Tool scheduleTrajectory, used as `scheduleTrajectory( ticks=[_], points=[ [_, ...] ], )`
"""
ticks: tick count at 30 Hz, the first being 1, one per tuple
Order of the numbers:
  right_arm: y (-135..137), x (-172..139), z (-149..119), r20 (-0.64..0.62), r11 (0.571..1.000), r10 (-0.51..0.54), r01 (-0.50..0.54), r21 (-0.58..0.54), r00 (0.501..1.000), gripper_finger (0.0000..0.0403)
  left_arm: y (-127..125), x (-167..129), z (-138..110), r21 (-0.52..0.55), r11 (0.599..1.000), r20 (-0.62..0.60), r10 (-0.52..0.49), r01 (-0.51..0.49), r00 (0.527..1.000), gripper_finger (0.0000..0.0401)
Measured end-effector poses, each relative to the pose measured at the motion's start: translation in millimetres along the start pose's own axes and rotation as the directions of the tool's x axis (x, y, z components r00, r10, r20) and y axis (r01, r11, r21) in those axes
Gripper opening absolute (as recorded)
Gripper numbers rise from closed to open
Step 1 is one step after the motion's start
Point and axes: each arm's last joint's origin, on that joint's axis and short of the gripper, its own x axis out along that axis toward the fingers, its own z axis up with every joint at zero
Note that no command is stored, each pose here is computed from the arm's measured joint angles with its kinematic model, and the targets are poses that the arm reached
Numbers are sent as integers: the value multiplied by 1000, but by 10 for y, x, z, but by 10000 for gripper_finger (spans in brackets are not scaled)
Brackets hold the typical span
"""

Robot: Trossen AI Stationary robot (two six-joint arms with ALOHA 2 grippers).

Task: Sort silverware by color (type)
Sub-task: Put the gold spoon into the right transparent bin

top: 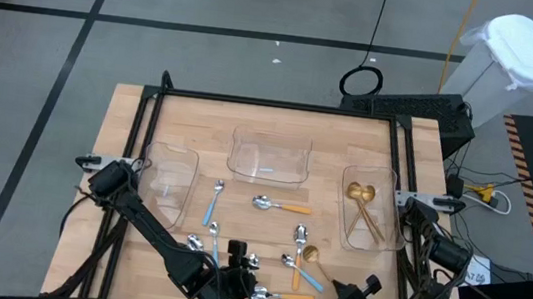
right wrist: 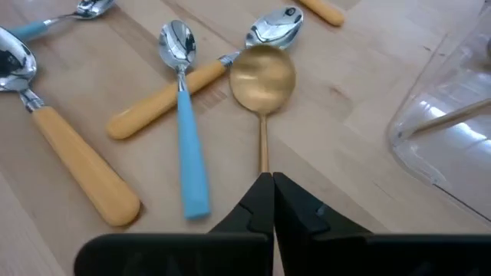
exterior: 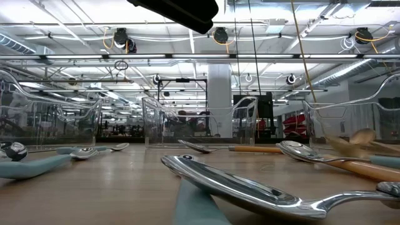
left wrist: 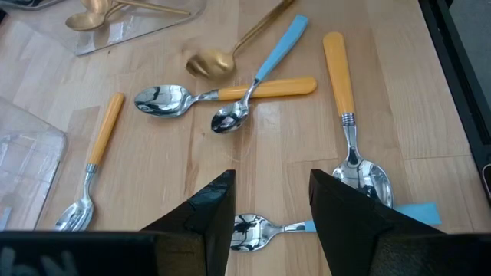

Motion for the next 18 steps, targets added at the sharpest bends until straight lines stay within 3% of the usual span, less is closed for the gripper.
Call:
scheduleTrajectory(
  ticks=[3,8,18],
  points=[
    [7,33,15,22,1000,6,-6,5,1000,2,0,0,0,0,1000,0,0,0,1000,165],
    [32,213,27,97,999,44,-44,-7,994,38,-3,0,7,-4,1000,6,-2,2,1000,165],
    [-68,545,-140,89,998,48,-45,-42,995,101,-9,-2,18,-8,1000,17,-7,7,1000,165]
  ],
)
